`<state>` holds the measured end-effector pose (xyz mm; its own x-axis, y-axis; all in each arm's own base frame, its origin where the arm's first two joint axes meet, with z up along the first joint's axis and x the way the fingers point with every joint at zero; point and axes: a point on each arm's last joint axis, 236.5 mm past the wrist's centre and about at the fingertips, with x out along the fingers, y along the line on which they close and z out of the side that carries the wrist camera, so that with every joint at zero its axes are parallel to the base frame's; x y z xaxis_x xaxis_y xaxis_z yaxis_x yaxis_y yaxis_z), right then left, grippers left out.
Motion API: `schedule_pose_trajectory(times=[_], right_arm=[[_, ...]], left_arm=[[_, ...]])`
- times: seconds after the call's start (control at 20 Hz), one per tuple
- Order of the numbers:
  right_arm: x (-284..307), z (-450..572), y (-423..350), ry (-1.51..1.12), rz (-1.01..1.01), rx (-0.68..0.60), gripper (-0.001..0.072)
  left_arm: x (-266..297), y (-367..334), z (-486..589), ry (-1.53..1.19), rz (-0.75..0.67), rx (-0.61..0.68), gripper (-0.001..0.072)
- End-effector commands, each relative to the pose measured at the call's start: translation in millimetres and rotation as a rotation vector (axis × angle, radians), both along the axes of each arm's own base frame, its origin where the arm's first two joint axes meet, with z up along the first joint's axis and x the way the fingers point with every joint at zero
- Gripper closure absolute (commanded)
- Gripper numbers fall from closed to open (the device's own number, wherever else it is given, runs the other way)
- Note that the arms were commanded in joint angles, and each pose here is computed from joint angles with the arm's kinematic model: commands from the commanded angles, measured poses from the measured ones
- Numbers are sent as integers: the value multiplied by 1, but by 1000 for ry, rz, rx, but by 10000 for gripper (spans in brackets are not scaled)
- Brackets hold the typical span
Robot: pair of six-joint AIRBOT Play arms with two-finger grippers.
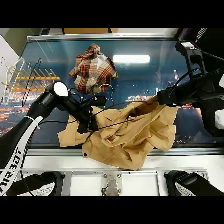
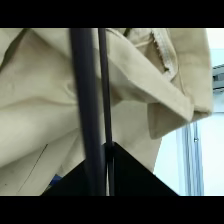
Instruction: Fold the clothes and pants, and hang the long-sleeved shirts on hangers.
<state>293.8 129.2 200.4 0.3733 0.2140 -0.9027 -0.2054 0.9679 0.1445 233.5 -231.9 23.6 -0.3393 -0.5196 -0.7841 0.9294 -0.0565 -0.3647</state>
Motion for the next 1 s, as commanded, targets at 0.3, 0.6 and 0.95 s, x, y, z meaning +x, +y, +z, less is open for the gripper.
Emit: schedule_pose_trajectory(times=[0.3,0.6,0.95], right_arm=[[7,11,80,-81,182,164,697],[-4,-2,162,-94,347,229,696],[-16,-11,194,-81,413,249,696]], left_arm=[[0,0,0,2,-2,0,694],[0,0,0,3,-2,0,694],[0,0,0,3,-2,0,694]])
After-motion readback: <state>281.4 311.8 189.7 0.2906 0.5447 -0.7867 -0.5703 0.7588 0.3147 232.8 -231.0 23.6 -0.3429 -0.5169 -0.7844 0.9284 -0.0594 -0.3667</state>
